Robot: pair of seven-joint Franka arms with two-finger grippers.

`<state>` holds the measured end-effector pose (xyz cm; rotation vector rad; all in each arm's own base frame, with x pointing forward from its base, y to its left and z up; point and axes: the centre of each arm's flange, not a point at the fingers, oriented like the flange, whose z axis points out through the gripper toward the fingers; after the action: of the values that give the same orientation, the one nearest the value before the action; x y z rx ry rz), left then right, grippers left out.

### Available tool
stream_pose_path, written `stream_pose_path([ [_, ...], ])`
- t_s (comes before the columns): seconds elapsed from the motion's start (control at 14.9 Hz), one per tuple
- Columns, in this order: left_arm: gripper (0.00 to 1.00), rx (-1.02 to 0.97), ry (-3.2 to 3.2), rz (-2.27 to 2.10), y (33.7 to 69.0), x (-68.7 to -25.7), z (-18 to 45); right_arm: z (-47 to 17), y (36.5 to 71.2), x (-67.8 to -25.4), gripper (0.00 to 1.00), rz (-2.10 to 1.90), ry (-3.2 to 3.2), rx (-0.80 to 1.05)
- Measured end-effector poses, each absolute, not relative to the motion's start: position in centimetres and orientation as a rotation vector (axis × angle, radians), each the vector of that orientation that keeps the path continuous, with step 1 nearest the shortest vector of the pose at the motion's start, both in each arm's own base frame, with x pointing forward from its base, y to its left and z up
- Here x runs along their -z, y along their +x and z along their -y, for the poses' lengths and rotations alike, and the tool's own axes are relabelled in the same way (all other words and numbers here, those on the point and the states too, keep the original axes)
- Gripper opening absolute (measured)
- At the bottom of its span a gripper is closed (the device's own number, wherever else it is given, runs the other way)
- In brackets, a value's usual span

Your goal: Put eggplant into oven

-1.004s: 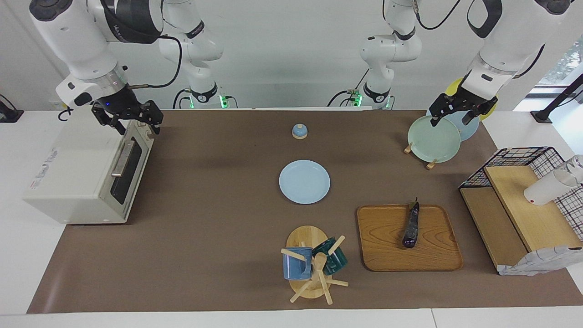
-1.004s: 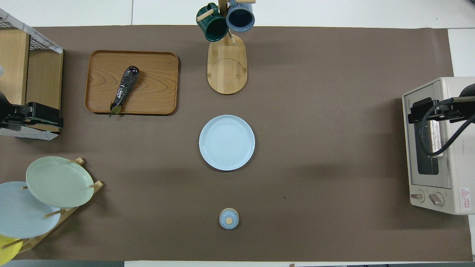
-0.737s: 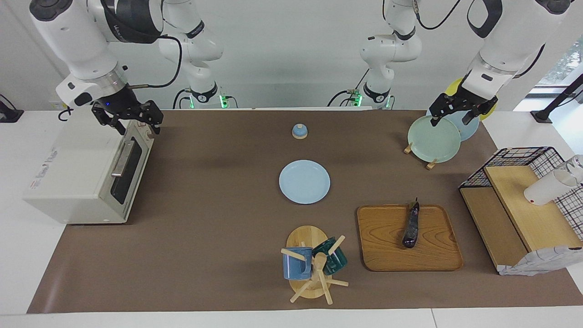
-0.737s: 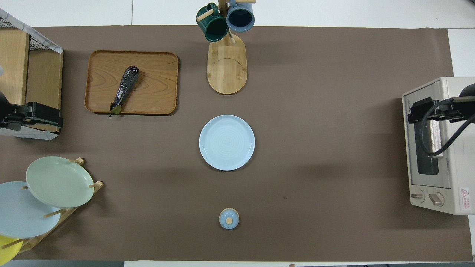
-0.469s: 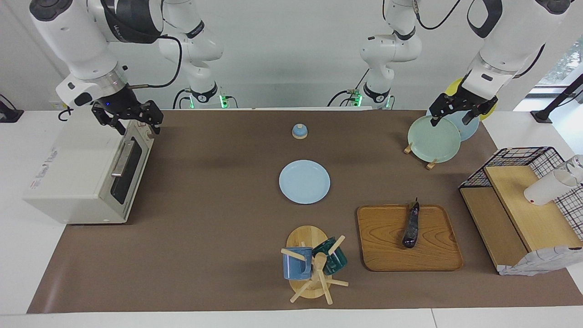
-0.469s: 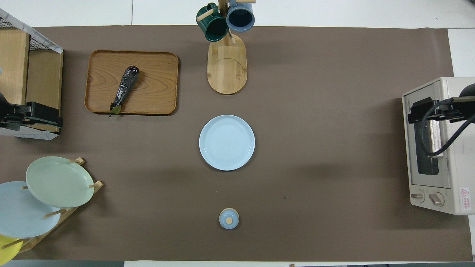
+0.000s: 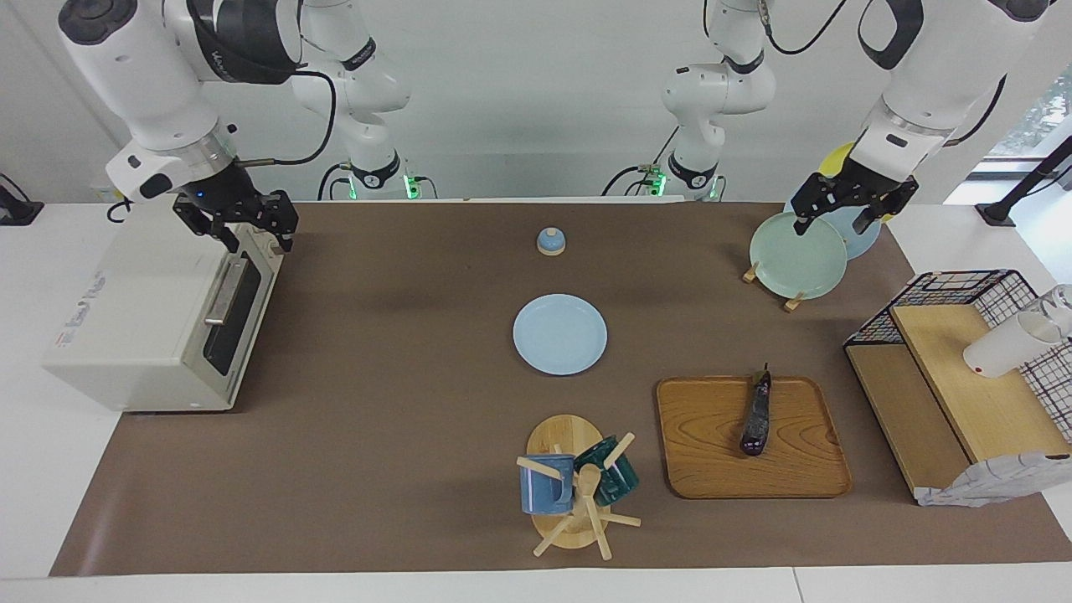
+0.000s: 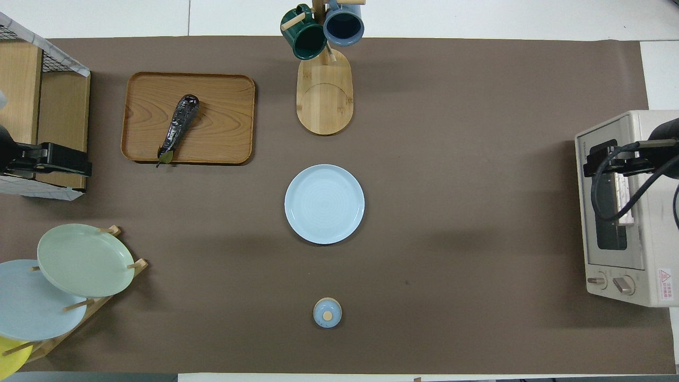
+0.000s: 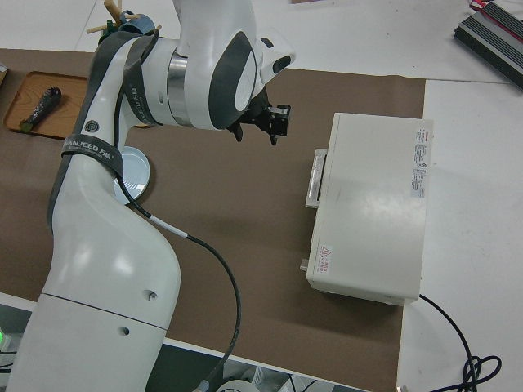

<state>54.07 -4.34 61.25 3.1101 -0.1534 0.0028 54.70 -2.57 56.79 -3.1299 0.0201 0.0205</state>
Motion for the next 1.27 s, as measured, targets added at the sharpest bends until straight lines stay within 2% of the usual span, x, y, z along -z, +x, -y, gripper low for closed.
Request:
stream_pose_path([
  [0.2,1.00,-0.017,3.107,0.201,54.6,-60.3,4.5,3.4,53.9,-53.8,0.28,-0.027,-3.158,0.007],
  [0.4,1.00,-0.013,3.096,0.311,56.9,-56.7,4.9,6.1,53.5,-51.0,0.01,-0.020,-3.277,-0.036],
  [0.87,1.00,0.026,3.032,0.644,63.6,-42.5,5.9,8.2,52.9,-47.4,0.01,0.040,-3.351,-0.125],
  [1.27,1.00,-0.044,3.019,0.707,66.3,-35.0,6.7,8.6,52.4,-46.5,0.01,0.080,-3.347,-0.104],
])
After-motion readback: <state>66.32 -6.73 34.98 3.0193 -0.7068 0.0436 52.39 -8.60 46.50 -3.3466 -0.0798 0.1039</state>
